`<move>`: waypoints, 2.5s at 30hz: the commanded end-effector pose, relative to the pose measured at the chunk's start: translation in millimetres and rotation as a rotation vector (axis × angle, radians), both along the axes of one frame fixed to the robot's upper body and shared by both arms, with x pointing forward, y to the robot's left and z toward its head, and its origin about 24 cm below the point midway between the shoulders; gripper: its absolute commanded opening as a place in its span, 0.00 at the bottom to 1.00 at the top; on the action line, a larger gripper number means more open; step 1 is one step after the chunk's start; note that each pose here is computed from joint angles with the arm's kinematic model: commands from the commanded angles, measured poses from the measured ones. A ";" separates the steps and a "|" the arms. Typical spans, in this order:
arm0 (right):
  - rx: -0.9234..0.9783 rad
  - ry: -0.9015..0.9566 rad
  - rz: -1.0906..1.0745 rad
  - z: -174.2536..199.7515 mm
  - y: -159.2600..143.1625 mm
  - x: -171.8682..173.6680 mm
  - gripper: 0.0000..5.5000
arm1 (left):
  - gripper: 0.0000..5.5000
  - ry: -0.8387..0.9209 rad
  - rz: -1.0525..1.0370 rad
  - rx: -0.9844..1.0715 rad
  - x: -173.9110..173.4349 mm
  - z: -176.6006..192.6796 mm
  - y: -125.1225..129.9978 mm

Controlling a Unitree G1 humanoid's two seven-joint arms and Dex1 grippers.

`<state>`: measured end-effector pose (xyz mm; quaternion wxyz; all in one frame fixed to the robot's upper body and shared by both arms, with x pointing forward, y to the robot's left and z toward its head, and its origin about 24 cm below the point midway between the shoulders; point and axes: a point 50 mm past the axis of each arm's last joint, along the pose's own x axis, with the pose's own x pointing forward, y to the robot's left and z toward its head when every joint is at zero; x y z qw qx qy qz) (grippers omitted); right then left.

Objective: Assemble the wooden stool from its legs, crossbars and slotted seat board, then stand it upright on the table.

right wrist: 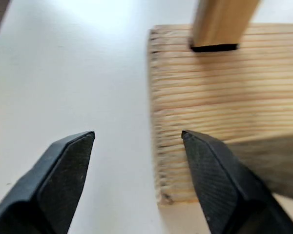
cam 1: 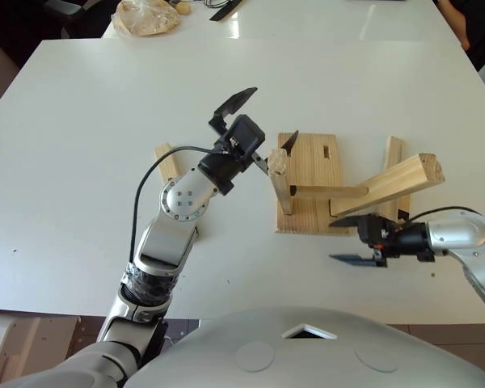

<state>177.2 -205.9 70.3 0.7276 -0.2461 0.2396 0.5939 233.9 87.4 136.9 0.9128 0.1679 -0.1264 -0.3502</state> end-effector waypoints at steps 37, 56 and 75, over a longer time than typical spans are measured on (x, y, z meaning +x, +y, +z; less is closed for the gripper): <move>-0.072 -0.239 -0.125 -4.5 -19.7 69.7 0.60 | 0.97 0.356 -0.303 -0.041 -45.7 -1.0 30.9; 0.109 0.011 -0.023 -26.6 50.8 1.8 0.60 | 0.97 0.367 -0.014 0.502 22.7 -85.9 119.5; 0.042 -0.203 -0.210 -21.2 61.9 79.2 0.60 | 0.97 0.371 -0.121 0.469 1.4 -111.7 69.0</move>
